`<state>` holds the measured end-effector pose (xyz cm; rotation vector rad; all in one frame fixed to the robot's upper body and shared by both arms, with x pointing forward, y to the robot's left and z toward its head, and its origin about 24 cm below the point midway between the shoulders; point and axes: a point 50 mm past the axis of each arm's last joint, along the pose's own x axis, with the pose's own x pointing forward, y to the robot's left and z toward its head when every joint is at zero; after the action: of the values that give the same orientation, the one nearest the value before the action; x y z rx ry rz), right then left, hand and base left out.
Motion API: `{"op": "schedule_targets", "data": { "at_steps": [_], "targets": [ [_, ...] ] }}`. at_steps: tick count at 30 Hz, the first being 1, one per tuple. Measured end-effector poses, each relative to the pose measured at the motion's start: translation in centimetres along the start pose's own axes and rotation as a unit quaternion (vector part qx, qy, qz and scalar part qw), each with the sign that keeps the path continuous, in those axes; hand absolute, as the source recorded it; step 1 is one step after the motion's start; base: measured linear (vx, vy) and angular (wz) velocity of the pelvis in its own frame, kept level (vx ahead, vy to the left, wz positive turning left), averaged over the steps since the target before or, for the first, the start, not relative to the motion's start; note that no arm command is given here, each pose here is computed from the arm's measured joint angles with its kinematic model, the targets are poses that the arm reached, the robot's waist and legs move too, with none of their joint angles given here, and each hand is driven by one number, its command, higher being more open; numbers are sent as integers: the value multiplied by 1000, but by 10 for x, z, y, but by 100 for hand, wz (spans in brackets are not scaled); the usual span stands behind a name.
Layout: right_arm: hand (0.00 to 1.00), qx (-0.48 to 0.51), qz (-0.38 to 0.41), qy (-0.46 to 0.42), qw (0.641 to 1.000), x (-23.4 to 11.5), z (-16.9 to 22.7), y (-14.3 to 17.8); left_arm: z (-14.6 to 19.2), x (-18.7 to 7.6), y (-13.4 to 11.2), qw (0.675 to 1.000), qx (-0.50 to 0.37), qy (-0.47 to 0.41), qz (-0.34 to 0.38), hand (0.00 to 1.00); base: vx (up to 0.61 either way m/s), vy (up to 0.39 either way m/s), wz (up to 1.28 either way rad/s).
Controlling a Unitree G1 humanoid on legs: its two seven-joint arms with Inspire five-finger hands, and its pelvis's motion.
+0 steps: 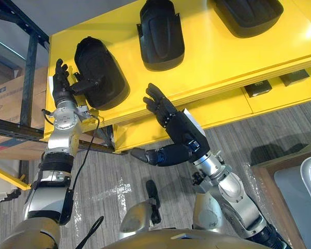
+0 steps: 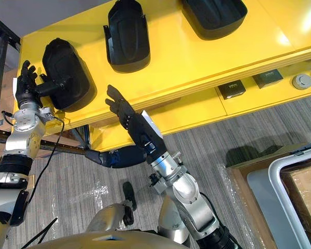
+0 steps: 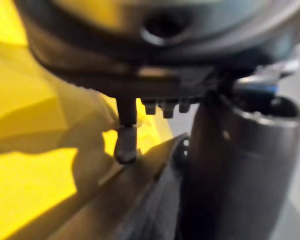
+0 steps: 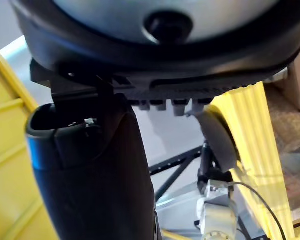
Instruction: Walk over and take three plastic housings, then place them on the shelf
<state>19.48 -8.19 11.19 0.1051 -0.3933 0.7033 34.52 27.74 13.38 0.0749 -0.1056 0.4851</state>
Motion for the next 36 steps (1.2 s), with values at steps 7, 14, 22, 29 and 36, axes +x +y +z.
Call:
{"op": "schedule_targets", "data": {
  "at_steps": [7,14,22,29,36],
  "targets": [
    [100,29,-44,55,997,-16,-27,3,111,-5,-8,970,-79,-229,0,100,36,-16,9],
    [100,-49,-66,-6,997,-2,-10,-18,136,-93,-18,902,-128,-386,-145,100,70,-14,20],
    [100,-62,-109,-69,990,9,5,-29,39,-149,-16,945,-164,-228,-166,100,11,-6,27],
    [100,-52,-87,-30,994,7,-8,-28,14,-174,-13,955,-154,-170,-188,100,-3,3,16],
    [100,-53,-66,76,994,-3,-40,-26,2,-189,-6,961,-171,-135,-170,100,4,-4,5]
  ]
}}
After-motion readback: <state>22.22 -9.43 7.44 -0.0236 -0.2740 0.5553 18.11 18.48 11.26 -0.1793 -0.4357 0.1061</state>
